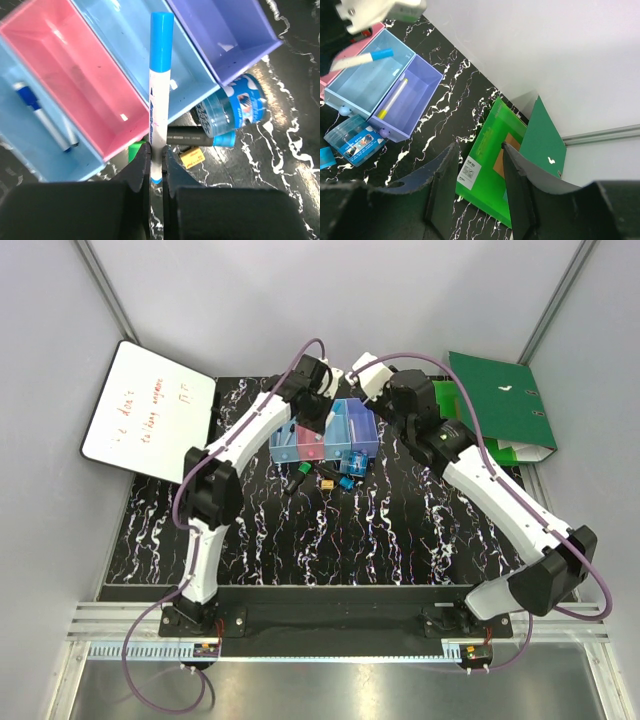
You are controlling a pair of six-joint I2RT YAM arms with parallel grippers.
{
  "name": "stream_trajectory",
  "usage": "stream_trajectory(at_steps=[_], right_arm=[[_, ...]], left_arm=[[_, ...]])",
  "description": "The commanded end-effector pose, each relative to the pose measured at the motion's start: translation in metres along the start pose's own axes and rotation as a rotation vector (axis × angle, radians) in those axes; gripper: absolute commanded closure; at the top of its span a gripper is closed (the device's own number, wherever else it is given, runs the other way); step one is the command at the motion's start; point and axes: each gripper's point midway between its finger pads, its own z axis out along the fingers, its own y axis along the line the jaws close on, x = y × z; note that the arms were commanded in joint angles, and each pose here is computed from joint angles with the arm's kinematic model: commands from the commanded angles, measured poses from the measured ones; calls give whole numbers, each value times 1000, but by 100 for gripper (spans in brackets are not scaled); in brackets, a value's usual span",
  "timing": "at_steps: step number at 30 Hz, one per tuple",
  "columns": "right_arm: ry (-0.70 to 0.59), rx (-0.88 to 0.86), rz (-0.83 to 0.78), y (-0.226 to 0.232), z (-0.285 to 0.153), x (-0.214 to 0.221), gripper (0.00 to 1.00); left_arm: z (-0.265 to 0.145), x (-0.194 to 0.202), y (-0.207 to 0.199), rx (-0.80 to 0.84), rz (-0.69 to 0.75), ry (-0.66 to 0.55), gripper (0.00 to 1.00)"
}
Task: Sort the stationery into containers
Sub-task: Place the pen in the storage box.
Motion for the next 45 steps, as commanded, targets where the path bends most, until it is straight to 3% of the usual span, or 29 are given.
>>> stream_trajectory(at_steps=[1,7,14,25,34,45], right_arm=[[-53,101,45,-30,-18,-12,52],[-1,123,113,-30,-17,12,52],[71,54,191,3,-3,50,50],[136,80,292,-9,9,79,45],[154,113,322,-18,2,91,44],[151,120,342,-24,3,93,44]], left_arm=[[5,-19,-15,73,-20,-51,100],[6,-27,-15,89,-10,-79,100],[-4,-39,-15,88,-8,-117,100],[-3,-68,-35,195,-46,-207,100],[30,-89,-57,319,-134,-276,100],[67,-88,-52,277,-198,-295,100]])
